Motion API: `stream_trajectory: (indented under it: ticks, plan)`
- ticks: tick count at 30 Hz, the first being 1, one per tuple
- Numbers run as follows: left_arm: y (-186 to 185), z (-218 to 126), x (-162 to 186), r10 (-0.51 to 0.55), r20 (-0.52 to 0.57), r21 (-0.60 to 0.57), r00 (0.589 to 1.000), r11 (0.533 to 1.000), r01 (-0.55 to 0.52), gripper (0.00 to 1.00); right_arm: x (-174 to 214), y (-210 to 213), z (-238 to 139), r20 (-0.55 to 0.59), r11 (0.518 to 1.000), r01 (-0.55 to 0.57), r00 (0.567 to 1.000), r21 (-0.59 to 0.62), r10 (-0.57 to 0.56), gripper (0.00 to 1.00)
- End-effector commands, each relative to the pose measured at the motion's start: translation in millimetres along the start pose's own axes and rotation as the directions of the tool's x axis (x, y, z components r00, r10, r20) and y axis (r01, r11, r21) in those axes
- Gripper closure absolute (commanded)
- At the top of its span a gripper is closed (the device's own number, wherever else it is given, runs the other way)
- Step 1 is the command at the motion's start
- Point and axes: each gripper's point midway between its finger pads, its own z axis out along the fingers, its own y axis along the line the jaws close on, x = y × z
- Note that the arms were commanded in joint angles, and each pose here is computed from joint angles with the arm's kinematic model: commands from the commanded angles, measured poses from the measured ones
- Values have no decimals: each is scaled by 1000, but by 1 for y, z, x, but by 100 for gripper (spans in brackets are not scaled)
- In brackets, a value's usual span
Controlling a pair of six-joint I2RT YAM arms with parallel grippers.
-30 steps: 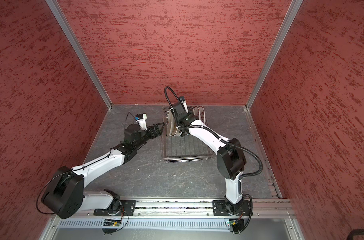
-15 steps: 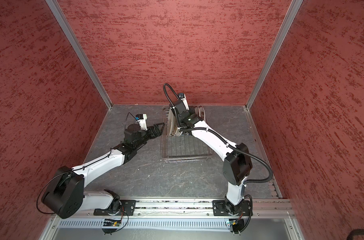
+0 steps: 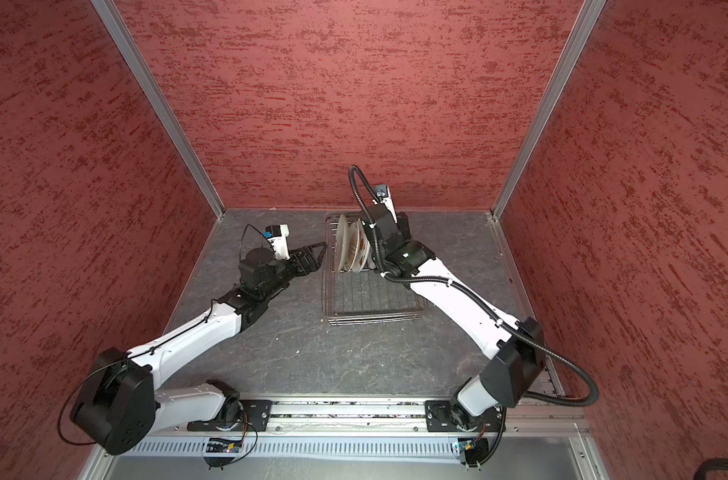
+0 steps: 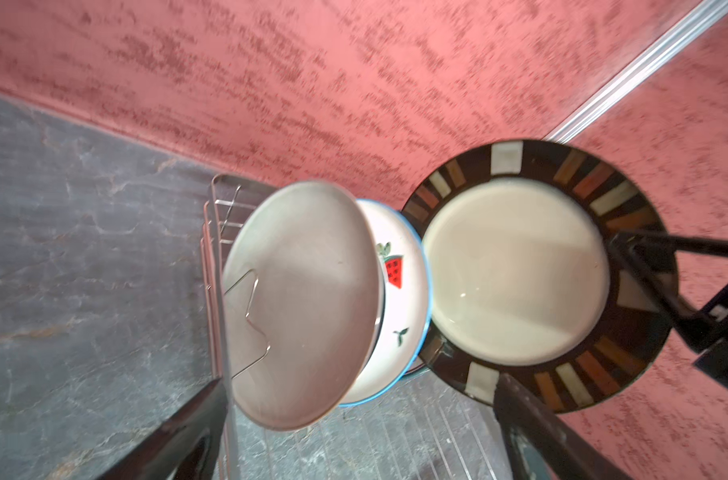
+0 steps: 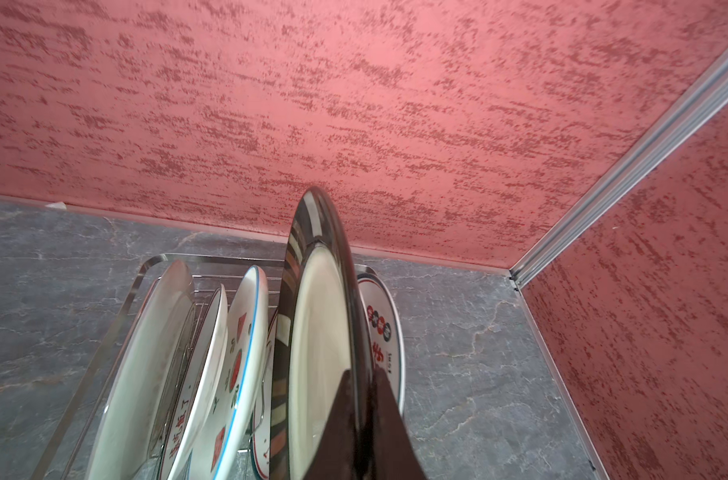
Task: Unload the plates from the dish rack
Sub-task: 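Lift the dark-rimmed plate up out of the rack with the right gripper, then bring the plate toward the left gripper and grasp its rim with the left gripper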
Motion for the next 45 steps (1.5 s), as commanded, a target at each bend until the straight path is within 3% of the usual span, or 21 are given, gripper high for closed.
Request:
stream_trajectory:
  ticks: [1, 7, 12, 16, 22, 26, 31, 33, 38, 40, 45]
  plan:
    - [-17, -14, -7, 46, 19, 56, 999, 997, -47, 1, -72, -35, -47, 220, 976, -210, 951, -55, 217, 100]
    - [-44, -41, -7, 50, 18, 170, 999, 984, -52, 1, -70, -47, -83, 233, 942, -271, 921, -199, 314, 100]
    - [-71, -64, 7, 47, -65, 307, 997, 951, -25, 1, -60, -50, -117, 222, 869, -315, 881, -382, 418, 100]
    - [-87, -81, 21, 41, -112, 372, 993, 928, 3, 1, -48, -52, -146, 183, 768, -348, 841, -539, 509, 100]
    - [-92, -82, 53, 58, -204, 352, 977, 936, 18, 1, -34, -48, -167, 100, 620, -389, 790, -681, 605, 100]
    - [-86, -79, 70, 48, -227, 300, 973, 954, 23, 1, -32, -37, -167, 40, 533, -403, 769, -744, 638, 100]
    - [-72, -74, 73, -12, -204, 233, 979, 971, 61, 1, -29, -24, -159, -79, 356, -428, 724, -831, 685, 100]
    - [-69, -74, 70, -47, -196, 218, 979, 972, 90, 1, -26, -19, -154, -123, 314, -449, 713, -837, 690, 100]
    - [-75, -83, 64, -108, -163, 254, 981, 956, 147, 18, -8, -2, -143, -186, 244, -462, 705, -853, 685, 100]
    - [-73, -85, 64, -119, -147, 257, 982, 954, 154, 32, 1, 1, -142, -194, 222, -462, 694, -859, 693, 100]
    - [-61, -84, 65, -147, -128, 211, 981, 962, 171, 36, 7, 3, -142, -197, 215, -457, 697, -863, 689, 100]
